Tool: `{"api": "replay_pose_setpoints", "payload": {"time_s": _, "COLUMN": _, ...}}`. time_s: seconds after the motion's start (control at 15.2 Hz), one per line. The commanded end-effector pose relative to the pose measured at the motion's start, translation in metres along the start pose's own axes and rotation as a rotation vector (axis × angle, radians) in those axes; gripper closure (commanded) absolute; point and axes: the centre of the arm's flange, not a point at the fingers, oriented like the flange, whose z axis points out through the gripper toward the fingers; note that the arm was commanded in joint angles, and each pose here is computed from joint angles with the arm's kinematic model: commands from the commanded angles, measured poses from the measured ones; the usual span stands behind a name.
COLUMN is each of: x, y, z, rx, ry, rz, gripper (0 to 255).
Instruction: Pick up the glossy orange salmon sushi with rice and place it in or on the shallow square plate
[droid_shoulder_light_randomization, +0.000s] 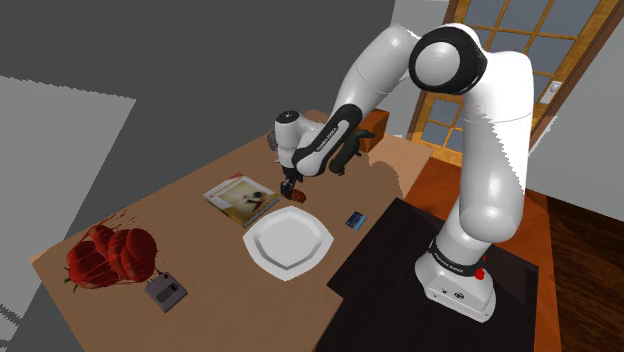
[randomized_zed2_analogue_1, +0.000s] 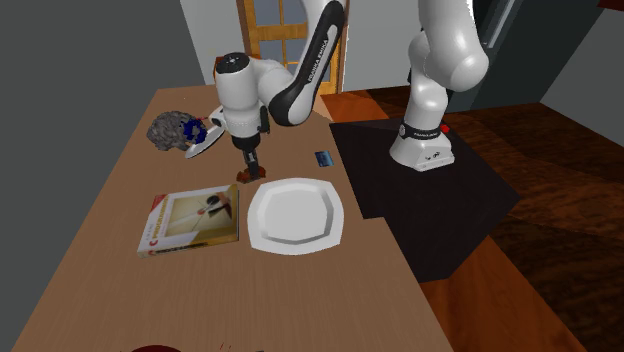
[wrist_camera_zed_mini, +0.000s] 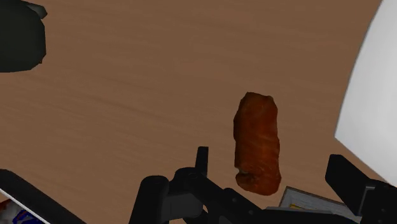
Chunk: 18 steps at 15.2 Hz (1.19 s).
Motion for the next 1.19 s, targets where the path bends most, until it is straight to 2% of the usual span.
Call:
{"api": "replay_pose_setpoints", "payload": {"time_s": 0.0, "x": 0.002, "y": 0.0, "z": 0.01, "rx": 0.0, "ry": 0.001, "rz": 0.0, "gripper": 0}}
{"api": "replay_pose_setpoints", "payload": {"time_s": 0.2, "x": 0.002, "y": 0.0, "z": 0.024, "rx": 0.0, "ry": 0.001, "rz": 0.0, "gripper": 0}}
{"api": "replay_pose_setpoints", "payload": {"time_s": 0.73, "x": 0.002, "y": 0.0, "z": 0.024, "rx": 0.0, "ry": 0.001, "rz": 0.0, "gripper": 0}}
{"api": "replay_pose_setpoints", "payload": {"time_s": 0.79, "x": 0.002, "y": 0.0, "z": 0.024, "rx": 0.0, "ry": 0.001, "rz": 0.0, "gripper": 255}}
{"api": "replay_pose_setpoints", "payload": {"time_s": 1.12, "x": 0.002, "y": 0.0, "z": 0.024, "rx": 0.0, "ry": 0.001, "rz": 0.0, "gripper": 255}}
